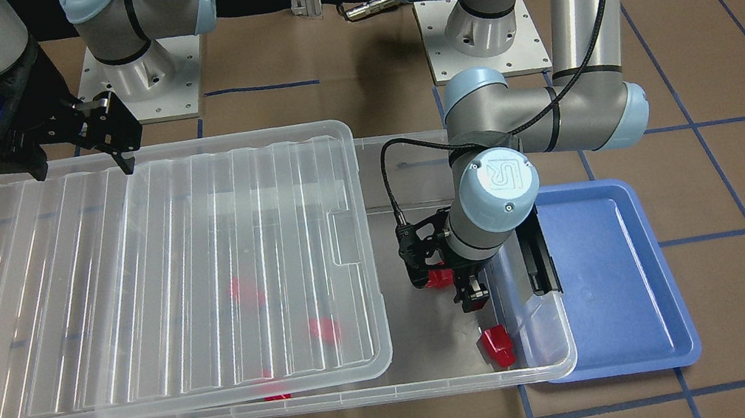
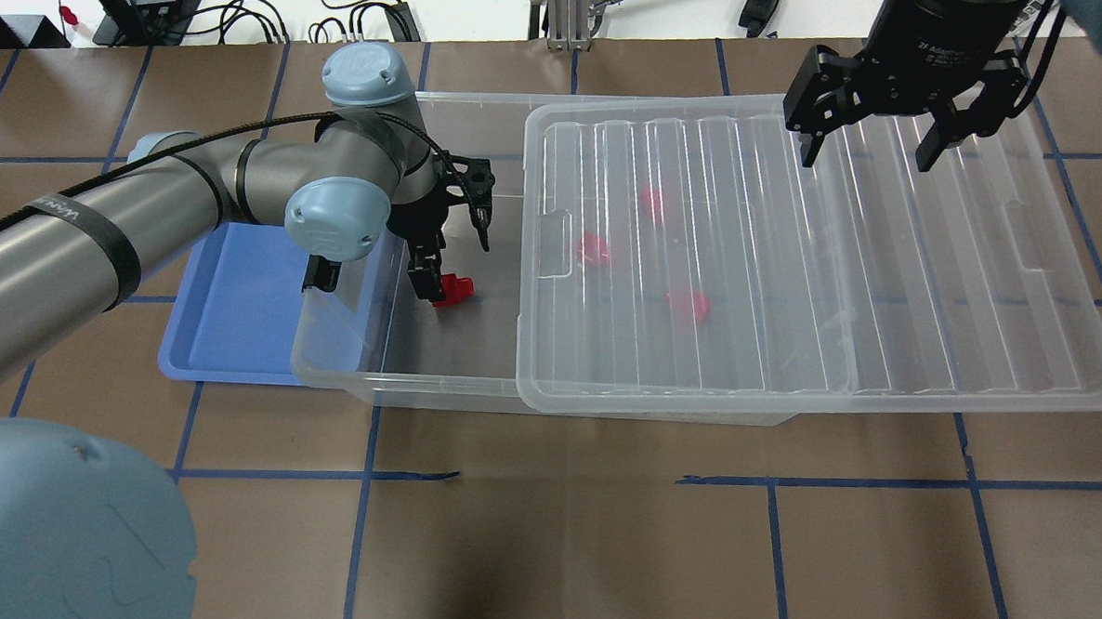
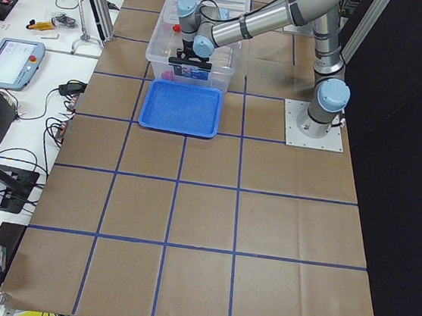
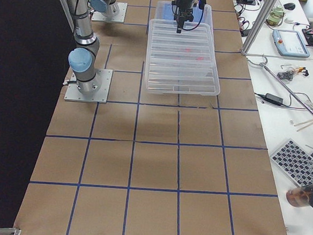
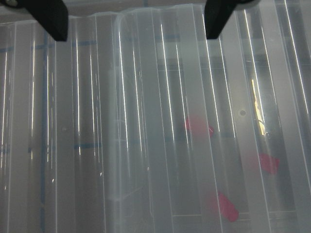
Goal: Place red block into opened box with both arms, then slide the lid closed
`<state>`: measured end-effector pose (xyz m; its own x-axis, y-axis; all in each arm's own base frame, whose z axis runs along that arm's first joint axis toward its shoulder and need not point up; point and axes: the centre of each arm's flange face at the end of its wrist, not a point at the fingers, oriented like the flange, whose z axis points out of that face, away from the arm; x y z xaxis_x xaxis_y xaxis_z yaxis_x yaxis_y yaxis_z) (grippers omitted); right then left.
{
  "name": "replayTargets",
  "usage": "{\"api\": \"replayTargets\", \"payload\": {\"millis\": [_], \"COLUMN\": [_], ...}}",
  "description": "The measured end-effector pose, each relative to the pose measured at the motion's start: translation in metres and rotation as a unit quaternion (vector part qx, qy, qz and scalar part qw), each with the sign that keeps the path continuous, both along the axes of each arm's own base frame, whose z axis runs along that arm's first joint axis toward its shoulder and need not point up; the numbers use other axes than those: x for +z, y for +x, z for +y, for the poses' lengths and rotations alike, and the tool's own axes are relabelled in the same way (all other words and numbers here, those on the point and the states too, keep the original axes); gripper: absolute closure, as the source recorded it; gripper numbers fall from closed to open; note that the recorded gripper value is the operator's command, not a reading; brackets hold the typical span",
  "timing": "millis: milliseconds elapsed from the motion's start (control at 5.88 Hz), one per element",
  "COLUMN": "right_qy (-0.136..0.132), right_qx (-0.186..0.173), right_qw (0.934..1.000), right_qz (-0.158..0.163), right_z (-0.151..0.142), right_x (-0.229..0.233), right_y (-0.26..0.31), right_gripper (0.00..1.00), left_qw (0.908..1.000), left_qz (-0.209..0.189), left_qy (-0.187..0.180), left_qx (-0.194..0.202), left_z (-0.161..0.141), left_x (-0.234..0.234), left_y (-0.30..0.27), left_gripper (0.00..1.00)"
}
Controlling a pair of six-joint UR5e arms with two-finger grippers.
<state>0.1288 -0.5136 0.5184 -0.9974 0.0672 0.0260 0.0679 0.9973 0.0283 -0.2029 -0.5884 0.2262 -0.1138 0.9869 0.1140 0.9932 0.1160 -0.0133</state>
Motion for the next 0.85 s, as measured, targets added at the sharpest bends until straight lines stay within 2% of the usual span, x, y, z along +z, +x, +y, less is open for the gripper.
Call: {"api": "replayTargets", "payload": {"millis": [511, 851], "right_qy": [0.0, -0.001], "right_qx": [0.0, 0.0], "right_qw": [1.0, 1.0], "right_qz": [0.001, 0.002], "right_z": [0.0, 0.0], "right_x": [0.0, 0.001], "right_y": [-0.001, -0.001], "right_gripper": [0.0, 0.0], "left_qw": [0.9996, 0.9993], "left_qz": [-0.002, -0.002], "left_qy": [0.029, 0.037], "left_qx": [-0.005, 0.009], "left_z": [-0.014, 0.003], "left_x": [0.095, 0.185], "left_y": [-0.005, -0.004], "left_gripper": [0.02, 0.02]}}
